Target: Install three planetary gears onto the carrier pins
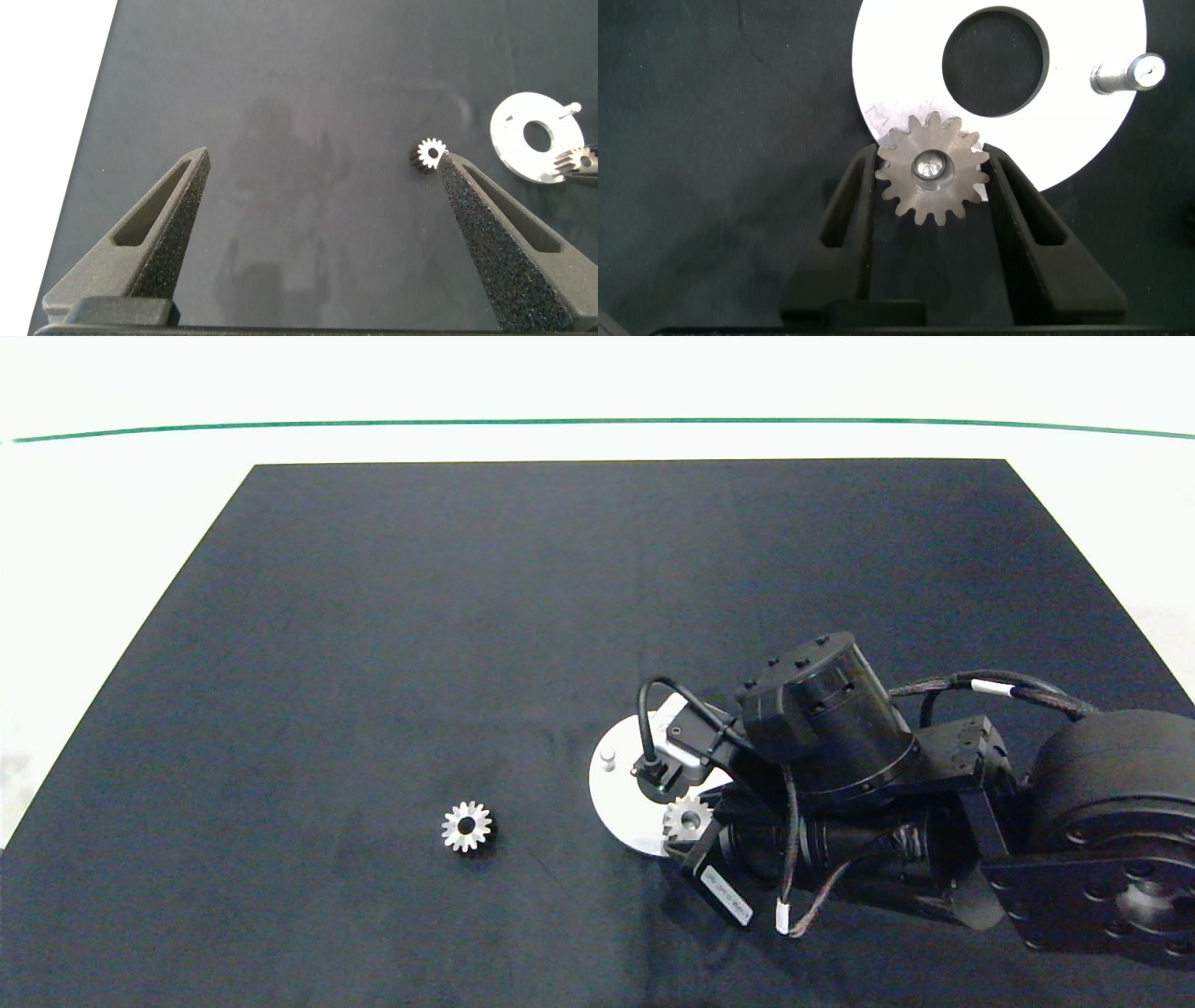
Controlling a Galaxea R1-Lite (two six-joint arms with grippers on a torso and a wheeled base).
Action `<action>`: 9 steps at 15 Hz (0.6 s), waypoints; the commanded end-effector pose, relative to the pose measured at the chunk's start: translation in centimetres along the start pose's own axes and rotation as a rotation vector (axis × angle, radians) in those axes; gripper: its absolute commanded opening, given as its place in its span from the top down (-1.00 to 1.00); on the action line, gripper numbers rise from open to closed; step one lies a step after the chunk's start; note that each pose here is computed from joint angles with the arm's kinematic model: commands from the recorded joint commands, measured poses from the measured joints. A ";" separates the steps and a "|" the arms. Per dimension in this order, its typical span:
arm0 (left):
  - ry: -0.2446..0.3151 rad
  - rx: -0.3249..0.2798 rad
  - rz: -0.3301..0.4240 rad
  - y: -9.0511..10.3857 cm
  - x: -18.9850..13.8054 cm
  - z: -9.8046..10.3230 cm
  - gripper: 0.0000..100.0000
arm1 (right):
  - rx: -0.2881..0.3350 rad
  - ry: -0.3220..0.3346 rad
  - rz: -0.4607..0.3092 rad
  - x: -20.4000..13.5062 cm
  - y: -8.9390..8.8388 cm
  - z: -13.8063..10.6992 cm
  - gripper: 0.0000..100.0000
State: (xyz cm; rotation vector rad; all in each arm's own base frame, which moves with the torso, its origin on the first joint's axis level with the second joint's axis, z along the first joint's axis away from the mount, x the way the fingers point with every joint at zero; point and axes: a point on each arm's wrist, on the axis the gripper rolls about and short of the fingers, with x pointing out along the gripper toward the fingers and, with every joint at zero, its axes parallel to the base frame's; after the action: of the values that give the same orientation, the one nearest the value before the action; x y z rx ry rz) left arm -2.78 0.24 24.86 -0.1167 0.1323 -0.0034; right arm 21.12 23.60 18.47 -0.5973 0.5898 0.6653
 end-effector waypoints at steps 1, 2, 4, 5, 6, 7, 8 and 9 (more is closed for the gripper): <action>-0.005 -0.001 0.000 0.0 -0.1 0.2 -1.00 | -0.001 -0.001 -0.002 -0.1 0.0 0.0 -1.00; -0.005 -0.001 0.002 0.0 -0.1 0.2 -1.00 | -0.001 -0.001 -0.002 -0.1 0.0 0.0 -1.00; -0.005 -0.001 0.000 0.0 -0.1 0.2 -1.00 | 0.001 -0.001 -0.002 0.0 0.0 0.0 -1.00; -0.003 -0.001 0.000 0.0 -0.1 0.2 -1.00 | 0.000 0.002 -0.001 0.0 0.0 0.0 -1.00; -0.003 -0.001 0.000 0.0 -0.1 0.2 -1.00 | 0.001 -0.001 -0.002 -0.1 0.0 0.0 -1.00; -0.003 -0.001 0.000 0.0 -0.1 0.2 -1.00 | 0.009 -0.015 -0.010 -0.7 -0.3 0.1 -1.00; -0.005 -0.001 0.000 0.0 -0.1 0.2 -1.00 | 0.031 -0.047 -0.045 -2.4 -1.3 0.2 -1.00; -0.004 -0.001 -0.001 0.0 -0.1 0.2 -1.00 | 0.064 -0.072 -0.092 -4.3 -2.9 0.0 -1.00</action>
State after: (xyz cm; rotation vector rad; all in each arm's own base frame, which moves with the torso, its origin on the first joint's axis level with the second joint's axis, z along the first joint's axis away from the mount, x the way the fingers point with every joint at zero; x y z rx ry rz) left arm -2.87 0.25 25.10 -0.1174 0.1249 -0.0048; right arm 20.88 22.33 19.87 -0.5765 0.5653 0.6272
